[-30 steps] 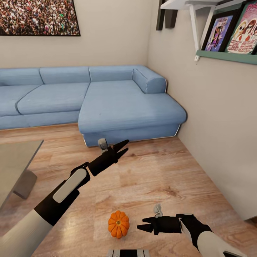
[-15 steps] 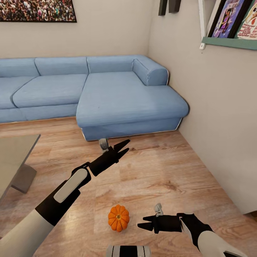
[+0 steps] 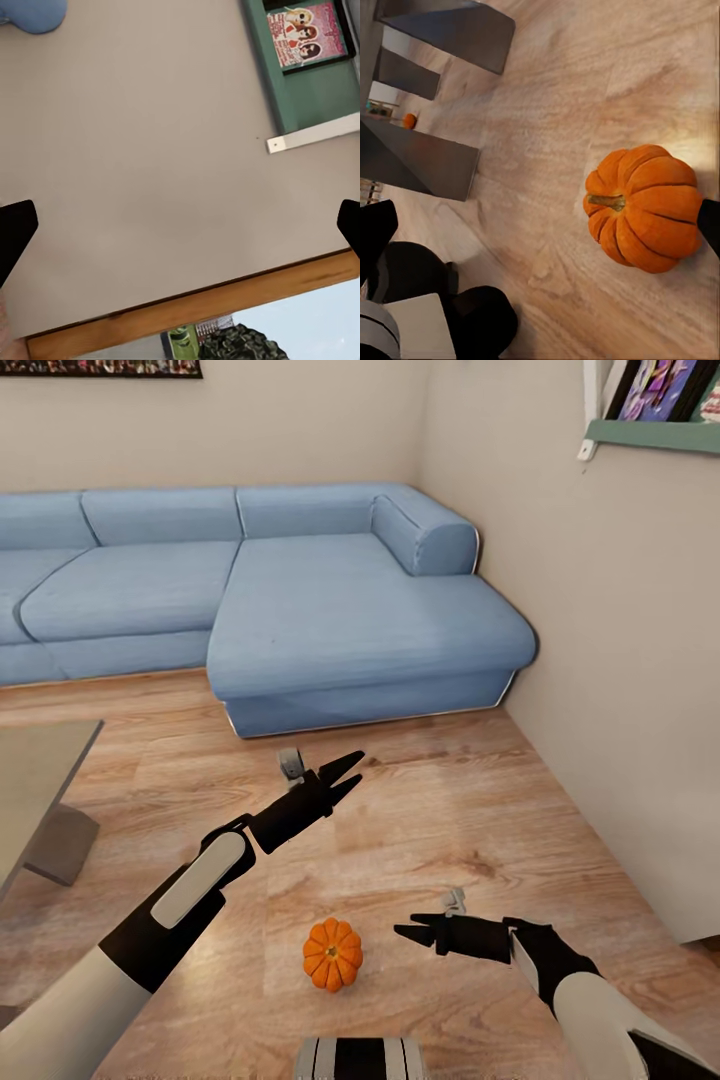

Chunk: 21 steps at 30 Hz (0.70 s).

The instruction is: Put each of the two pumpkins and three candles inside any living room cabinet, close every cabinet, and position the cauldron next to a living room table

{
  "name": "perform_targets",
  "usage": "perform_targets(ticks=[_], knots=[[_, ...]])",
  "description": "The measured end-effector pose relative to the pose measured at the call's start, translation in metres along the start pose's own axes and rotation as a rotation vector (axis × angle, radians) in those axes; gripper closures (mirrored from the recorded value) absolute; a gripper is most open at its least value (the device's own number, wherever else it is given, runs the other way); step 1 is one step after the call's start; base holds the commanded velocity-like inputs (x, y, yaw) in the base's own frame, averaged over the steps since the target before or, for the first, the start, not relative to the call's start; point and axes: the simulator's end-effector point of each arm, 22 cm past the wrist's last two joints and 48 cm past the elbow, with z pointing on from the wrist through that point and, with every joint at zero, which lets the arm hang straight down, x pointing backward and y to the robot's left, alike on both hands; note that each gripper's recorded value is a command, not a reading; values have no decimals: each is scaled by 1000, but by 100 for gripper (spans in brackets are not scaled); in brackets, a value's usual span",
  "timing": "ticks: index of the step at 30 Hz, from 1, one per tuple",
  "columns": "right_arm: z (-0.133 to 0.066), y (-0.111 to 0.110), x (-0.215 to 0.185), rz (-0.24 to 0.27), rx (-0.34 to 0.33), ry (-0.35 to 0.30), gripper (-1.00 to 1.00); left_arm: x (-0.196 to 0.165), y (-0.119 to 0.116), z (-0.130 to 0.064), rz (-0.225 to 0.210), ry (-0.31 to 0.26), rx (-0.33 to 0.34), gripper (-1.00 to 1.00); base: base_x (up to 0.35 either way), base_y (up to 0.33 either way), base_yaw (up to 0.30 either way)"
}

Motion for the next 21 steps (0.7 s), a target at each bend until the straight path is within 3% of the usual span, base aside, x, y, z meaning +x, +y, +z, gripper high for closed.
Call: perform_targets(ticks=[12,18,21], knots=[[10,-14,12,51,-1,10,-100,4,31,-3,-39,1,-29,-100,0,0,0],[14,-18,33,205,-12,61,-100,7,46,-4,-59,2,-42,-100,0,0,0],[15,-20,39,241,-15,70,-100,9,54,-5,-69,2,-49,-100,0,0,0]])
